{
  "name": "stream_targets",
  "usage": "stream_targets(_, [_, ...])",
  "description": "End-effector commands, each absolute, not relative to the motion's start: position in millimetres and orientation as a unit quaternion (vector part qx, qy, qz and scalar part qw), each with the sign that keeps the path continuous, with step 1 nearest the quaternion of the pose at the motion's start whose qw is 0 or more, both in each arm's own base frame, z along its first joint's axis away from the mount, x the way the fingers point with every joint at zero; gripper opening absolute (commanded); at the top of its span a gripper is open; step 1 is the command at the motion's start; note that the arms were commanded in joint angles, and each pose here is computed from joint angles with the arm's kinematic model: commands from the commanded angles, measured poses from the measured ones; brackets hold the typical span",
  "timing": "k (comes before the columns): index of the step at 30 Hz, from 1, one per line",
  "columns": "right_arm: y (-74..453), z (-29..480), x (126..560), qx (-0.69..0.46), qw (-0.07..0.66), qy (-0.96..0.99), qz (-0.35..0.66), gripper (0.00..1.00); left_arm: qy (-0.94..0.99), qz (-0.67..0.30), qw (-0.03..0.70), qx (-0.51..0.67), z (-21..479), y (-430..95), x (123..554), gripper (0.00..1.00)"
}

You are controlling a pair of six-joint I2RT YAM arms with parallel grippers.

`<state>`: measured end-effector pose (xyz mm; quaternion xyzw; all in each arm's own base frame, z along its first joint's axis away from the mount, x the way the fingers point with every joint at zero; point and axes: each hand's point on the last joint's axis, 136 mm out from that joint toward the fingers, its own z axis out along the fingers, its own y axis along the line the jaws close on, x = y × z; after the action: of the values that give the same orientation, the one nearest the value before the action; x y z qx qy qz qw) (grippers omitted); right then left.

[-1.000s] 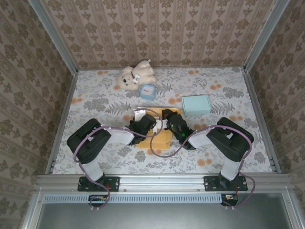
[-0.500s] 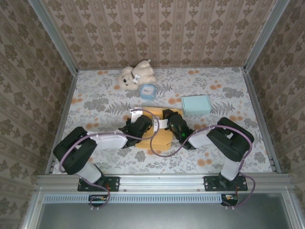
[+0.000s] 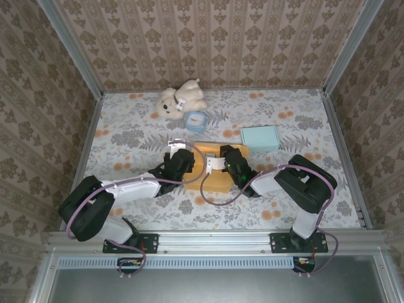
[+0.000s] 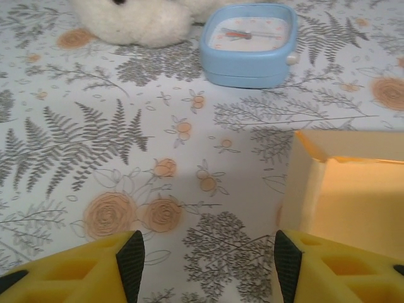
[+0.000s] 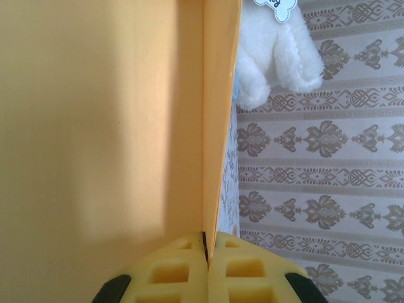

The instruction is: Fold the paper box

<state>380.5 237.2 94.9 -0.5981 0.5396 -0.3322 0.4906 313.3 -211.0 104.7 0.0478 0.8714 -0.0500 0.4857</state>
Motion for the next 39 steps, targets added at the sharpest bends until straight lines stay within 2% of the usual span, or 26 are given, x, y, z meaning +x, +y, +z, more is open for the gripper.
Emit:
stream_targets(1, [219, 58, 367, -0.632, 0.424, 0.558, -0.331, 0.0, 0.867, -0.089, 0.485, 0.077, 104, -228, 310, 0.59])
stream_targets(8, [222, 58, 365, -0.636, 0.426, 0.553, -0.328, 0.0, 0.873, -0.071, 0.475, 0.088, 89, -238, 329, 0.56])
stream_targets(17, [224, 53, 363, -0.645, 0.422, 0.548, -0.326, 0.0, 0.865, -0.032, 0.496, 0.072, 85, -236, 348, 0.39])
stream_targets(20, [224, 53, 363, -0.645, 0.421, 0.547, -0.328, 0.0, 0.86, -0.011, 0.507, 0.06, 89, -230, 352, 0.29])
stream_targets(24, [224, 55, 364, -0.642, 0.423, 0.547, -0.331, 0.0, 0.856, 0.047, 0.513, 0.04, 87, -215, 354, 0.04])
stream_targets(26, [225, 59, 365, -0.635, 0.431, 0.548, -0.332, 0.0, 0.854, 0.065, 0.514, 0.037, 84, -211, 353, 0.0])
stream_targets(30, [227, 70, 367, -0.616, 0.453, 0.555, -0.327, 0.0, 0.848, 0.064, 0.524, 0.046, 84, -216, 350, 0.0])
stream_targets(32, [230, 79, 366, -0.607, 0.466, 0.561, -0.317, 0.03, 0.843, 0.071, 0.53, 0.049, 87, -217, 348, 0.0])
stream_targets(35, [233, 96, 362, -0.588, 0.493, 0.57, -0.295, 0.18, 0.839, 0.073, 0.537, 0.049, 90, -219, 347, 0.0])
stream_targets(39, [232, 113, 351, -0.568, 0.517, 0.589, -0.252, 0.3, 0.839, 0.054, 0.54, 0.049, 89, -220, 344, 0.0])
